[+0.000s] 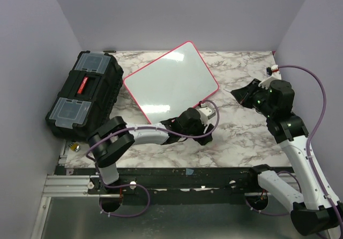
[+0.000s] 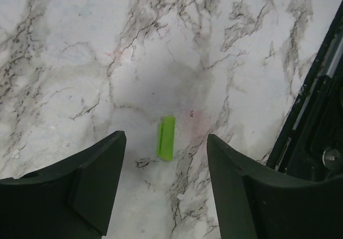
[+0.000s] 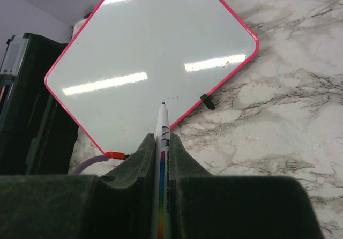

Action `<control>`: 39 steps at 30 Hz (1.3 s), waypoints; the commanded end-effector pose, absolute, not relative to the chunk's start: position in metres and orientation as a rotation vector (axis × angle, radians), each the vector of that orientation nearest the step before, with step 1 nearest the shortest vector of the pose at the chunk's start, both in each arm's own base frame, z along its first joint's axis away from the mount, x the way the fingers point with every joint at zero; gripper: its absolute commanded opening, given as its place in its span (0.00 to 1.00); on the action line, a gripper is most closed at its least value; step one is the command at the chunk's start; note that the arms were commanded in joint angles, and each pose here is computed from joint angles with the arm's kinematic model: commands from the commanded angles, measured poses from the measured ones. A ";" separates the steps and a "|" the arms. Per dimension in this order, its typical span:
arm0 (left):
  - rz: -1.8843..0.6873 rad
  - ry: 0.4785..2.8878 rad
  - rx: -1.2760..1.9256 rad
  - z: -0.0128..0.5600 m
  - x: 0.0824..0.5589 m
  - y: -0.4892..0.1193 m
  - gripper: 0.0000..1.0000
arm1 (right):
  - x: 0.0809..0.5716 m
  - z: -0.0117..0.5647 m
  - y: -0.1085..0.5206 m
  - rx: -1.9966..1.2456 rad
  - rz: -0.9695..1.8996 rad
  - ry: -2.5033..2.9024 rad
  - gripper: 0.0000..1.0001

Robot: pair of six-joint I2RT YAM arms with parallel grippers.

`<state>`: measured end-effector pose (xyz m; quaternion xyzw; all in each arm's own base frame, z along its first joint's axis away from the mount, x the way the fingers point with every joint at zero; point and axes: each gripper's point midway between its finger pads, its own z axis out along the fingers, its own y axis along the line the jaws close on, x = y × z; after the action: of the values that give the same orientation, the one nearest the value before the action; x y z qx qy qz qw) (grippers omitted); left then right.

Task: Write a sentence on the whiteboard
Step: Place the pen cap at the center of the board, then write a sentence on the whiteboard.

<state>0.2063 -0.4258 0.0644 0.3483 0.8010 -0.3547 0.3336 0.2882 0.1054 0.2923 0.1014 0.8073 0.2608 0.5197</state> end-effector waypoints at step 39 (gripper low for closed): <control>-0.810 1.920 0.618 0.315 0.464 -0.213 0.86 | 0.288 0.299 0.125 0.157 0.734 1.926 0.01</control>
<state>0.4526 -0.2203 0.3120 0.2554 0.7798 -0.2998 0.4866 0.2881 0.1197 0.2943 0.0755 0.8060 0.2920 0.5094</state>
